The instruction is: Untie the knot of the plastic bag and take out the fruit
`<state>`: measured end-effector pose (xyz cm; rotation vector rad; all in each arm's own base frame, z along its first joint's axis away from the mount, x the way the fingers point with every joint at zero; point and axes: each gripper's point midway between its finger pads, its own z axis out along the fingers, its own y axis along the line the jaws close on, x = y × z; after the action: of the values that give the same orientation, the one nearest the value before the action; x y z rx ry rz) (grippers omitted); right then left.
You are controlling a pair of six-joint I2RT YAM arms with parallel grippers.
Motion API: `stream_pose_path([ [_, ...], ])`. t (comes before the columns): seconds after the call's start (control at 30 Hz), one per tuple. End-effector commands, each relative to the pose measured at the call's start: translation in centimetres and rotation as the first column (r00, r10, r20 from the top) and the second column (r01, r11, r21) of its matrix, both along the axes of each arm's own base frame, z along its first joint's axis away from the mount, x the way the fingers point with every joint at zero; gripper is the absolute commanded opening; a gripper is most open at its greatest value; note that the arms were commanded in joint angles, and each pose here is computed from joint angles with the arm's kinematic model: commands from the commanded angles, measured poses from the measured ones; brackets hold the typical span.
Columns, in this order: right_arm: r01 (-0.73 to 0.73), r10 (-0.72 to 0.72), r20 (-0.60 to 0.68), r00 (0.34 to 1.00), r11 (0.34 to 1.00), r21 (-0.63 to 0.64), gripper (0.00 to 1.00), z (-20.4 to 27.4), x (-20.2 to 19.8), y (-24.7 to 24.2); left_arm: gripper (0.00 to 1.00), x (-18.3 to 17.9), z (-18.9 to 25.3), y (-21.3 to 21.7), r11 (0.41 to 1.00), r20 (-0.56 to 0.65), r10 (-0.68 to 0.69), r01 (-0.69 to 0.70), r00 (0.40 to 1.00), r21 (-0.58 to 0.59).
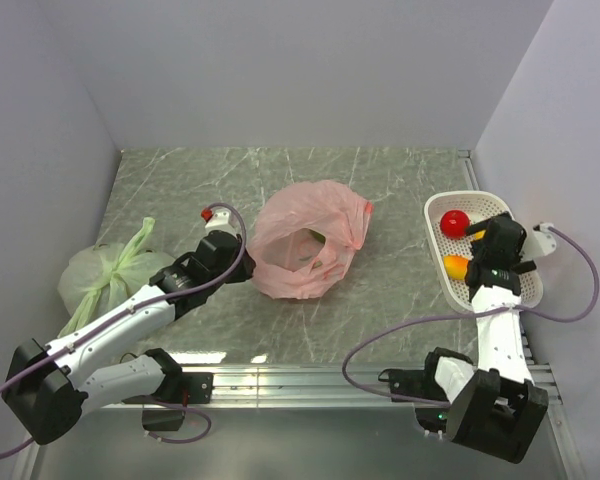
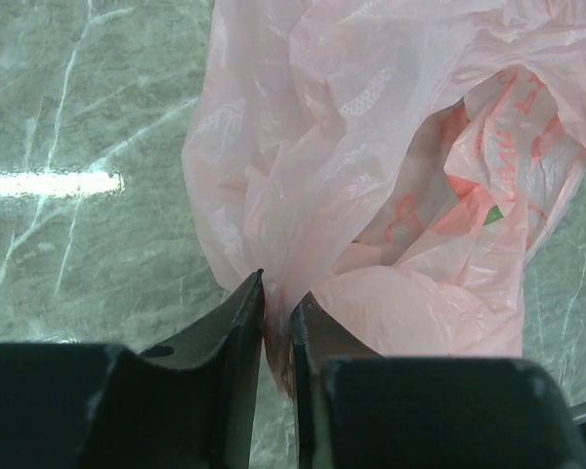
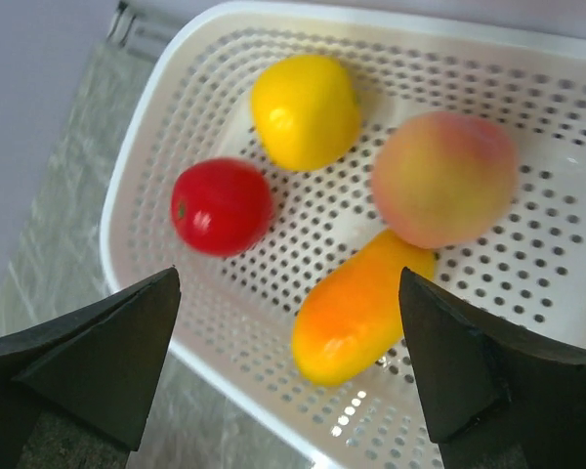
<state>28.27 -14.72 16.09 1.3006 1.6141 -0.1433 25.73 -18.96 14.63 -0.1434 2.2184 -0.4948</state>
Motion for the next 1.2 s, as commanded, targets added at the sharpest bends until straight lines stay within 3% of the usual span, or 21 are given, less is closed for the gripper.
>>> stream_pose_path([
  [0.0,-0.166,0.17,0.025,0.985,0.978,-0.128,0.98,4.1,2.2,2.1,0.22,1.0,2.1,-0.1,1.0,0.051,0.008,-0.008,0.999,0.001],
  [0.03,-0.229,0.236,0.031,0.971,0.961,-0.158,0.98,4.9,3.0,3.4,0.22,1.0,1.9,-0.1,1.0,0.049,0.009,-0.009,0.999,0.003],
  [0.13,-0.569,0.605,0.033,0.796,0.764,-0.304,0.93,8.0,6.6,11.7,0.22,1.1,1.7,-0.1,1.0,0.044,0.011,-0.011,0.999,0.006],
  [0.23,-0.792,0.856,-0.027,0.516,0.465,-0.395,0.93,9.8,8.0,19.6,0.22,1.0,1.1,-0.2,1.0,0.027,0.008,-0.008,1.0,0.015],
  [0.33,-0.867,0.951,-0.034,0.306,0.264,-0.422,0.93,10.9,8.8,24.8,0.22,1.0,0.8,-0.1,1.0,0.023,0.015,-0.015,1.0,0.016],
  [0.6,-0.917,0.993,-0.097,0.062,0.018,-0.398,0.99,10.2,12.7,31.3,0.22,0.4,-1.1,0.2,0.999,-0.02,0.017,-0.017,1.0,0.035],
  [0.77,-0.948,0.984,-0.097,-0.148,-0.169,-0.268,1.0,6.2,14.0,34.8,0.22,0.3,-1.7,0.2,0.999,-0.031,0.019,-0.018,0.999,0.027],
  [0.9,-0.953,0.97,-0.087,-0.227,-0.239,-0.184,0.99,3.9,14.8,36.5,0.22,0.2,-2.5,0.1,0.999,-0.044,0.022,-0.021,0.999,0.032],
  [0.93,-0.952,0.963,-0.107,-0.248,-0.263,-0.157,0.95,2.4,15.0,36.6,0.22,0.3,-2.8,0.2,0.999,-0.05,0.026,-0.024,0.998,0.036],
  [1.03,-0.943,0.953,-0.099,-0.288,-0.3,-0.143,0.58,2.5,14.6,37.3,0.22,0.4,-3.8,0.1,0.999,-0.061,0.035,-0.032,0.998,0.044],
  [1.07,-0.937,0.949,-0.1,-0.299,-0.312,-0.154,0.21,3.3,14.3,37.7,0.22,0.4,-4.2,0.2,0.998,-0.065,0.041,-0.037,0.997,0.047],
  [1.1,-0.936,0.949,-0.112,-0.294,-0.31,-0.166,0.03,3.9,14.0,37.8,0.22,0.6,-4.3,0.0,0.998,-0.064,0.044,-0.042,0.997,0.036],
  [1.17,-0.91,0.94,-0.138,-0.312,-0.337,-0.242,0.0,7.4,11.9,38.9,0.21,0.8,-4.7,-0.2,0.998,-0.067,0.051,-0.049,0.996,0.031],
])
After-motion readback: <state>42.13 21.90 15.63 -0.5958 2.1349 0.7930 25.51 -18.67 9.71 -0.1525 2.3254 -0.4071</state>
